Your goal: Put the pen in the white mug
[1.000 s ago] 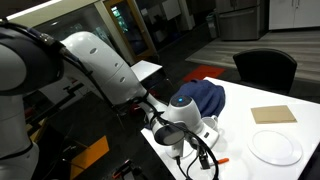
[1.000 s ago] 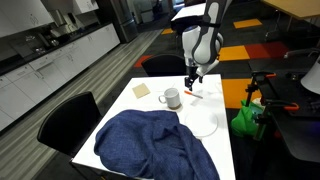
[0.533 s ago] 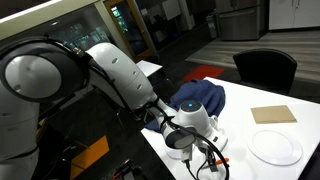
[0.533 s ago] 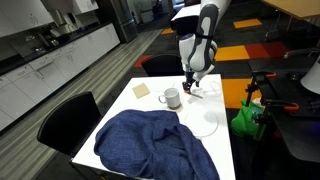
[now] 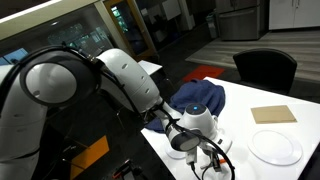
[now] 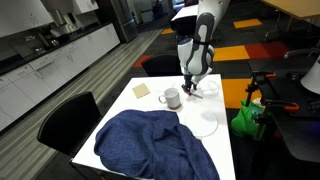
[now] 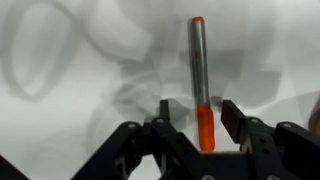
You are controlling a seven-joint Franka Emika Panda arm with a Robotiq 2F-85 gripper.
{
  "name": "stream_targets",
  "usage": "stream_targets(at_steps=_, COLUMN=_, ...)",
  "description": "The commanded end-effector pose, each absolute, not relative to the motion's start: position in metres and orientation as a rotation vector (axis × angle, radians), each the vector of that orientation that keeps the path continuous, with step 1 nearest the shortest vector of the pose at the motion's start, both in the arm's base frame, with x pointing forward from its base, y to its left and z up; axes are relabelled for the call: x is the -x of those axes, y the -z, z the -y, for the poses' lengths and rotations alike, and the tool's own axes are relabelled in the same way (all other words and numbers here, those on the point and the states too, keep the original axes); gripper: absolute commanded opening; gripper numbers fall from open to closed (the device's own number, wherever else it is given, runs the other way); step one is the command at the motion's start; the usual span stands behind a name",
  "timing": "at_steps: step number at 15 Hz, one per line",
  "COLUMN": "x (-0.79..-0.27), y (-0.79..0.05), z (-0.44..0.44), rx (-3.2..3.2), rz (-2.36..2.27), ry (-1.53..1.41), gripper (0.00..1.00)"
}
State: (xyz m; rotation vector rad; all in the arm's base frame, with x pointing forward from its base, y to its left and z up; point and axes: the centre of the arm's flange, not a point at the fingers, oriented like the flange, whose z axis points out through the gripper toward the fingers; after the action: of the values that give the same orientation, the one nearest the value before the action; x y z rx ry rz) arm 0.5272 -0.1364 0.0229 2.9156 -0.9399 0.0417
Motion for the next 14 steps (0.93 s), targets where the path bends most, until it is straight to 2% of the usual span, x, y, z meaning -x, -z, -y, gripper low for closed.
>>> stream_targets(at_steps=1, x=-0.534, y=-0.018, z=0.138, rx=-2.908, rz=0.94, ry=-0.07, gripper=0.27)
stream_targets(at_steps=4, x=-0.536, y=-0.017, z=0.138, rx=-2.909, rz=0.936, ry=-0.075, gripper=0.03)
stream_targets(at_steps=5, x=-0.536, y=-0.018, z=0.138, rx=-2.909, rz=0.936, ry=-0.077, gripper=0.0)
stream_targets(at_steps=7, x=-0.537, y=-0.018, z=0.138, rx=-2.909, rz=0.936, ry=-0.077, gripper=0.04)
stream_targets(at_steps=14, x=-0.532, y=-0.082, z=0.143, rx=-2.908, rz=0.932, ry=-0.059, gripper=0.04)
